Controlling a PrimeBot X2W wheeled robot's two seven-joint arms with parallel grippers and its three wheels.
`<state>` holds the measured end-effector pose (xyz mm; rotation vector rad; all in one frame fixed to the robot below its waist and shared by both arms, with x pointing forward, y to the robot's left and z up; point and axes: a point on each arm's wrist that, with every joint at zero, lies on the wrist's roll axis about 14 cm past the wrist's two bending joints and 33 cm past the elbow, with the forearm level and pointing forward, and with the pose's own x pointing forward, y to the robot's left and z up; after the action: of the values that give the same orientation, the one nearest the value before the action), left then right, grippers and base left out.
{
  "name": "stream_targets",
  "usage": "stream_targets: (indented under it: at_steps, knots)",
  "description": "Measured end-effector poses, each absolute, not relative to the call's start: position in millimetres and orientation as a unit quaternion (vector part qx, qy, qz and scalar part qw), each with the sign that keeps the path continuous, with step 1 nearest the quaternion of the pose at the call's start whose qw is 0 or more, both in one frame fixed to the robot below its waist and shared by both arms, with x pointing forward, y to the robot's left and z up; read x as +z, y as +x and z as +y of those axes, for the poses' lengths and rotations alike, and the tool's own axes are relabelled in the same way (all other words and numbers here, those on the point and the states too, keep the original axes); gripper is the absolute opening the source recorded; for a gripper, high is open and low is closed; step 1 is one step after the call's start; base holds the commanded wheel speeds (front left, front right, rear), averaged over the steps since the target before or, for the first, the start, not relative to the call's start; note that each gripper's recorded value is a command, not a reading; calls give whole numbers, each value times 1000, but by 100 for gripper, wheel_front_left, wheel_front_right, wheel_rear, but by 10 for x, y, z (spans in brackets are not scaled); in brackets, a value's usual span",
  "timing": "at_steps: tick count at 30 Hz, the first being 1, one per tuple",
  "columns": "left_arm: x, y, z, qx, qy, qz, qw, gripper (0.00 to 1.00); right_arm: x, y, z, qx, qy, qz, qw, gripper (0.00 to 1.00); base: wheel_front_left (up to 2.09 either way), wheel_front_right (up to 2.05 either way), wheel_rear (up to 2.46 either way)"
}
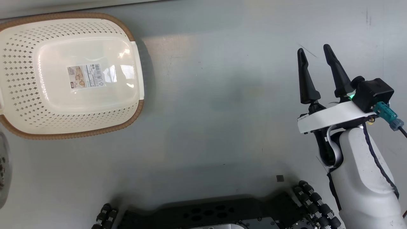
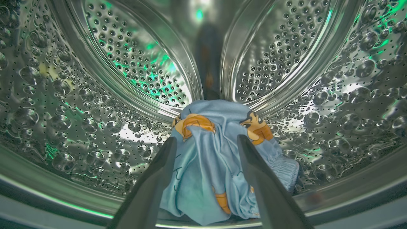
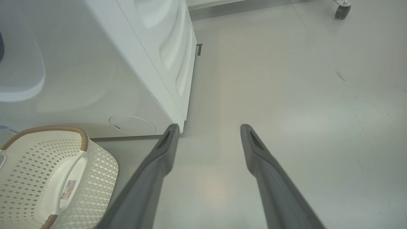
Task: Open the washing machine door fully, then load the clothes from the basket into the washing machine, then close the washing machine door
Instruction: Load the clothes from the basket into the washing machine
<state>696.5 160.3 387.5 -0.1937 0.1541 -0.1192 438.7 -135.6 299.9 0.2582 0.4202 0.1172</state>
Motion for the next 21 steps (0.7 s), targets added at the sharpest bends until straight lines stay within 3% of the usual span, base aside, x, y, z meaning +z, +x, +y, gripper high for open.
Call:
stream_targets:
  at_steps: [21]
  knots:
    - [3908, 6369, 1764, -37, -102, 107, 988, 100, 3448, 4532, -1260, 78, 124, 153, 977, 100, 0, 0, 0]
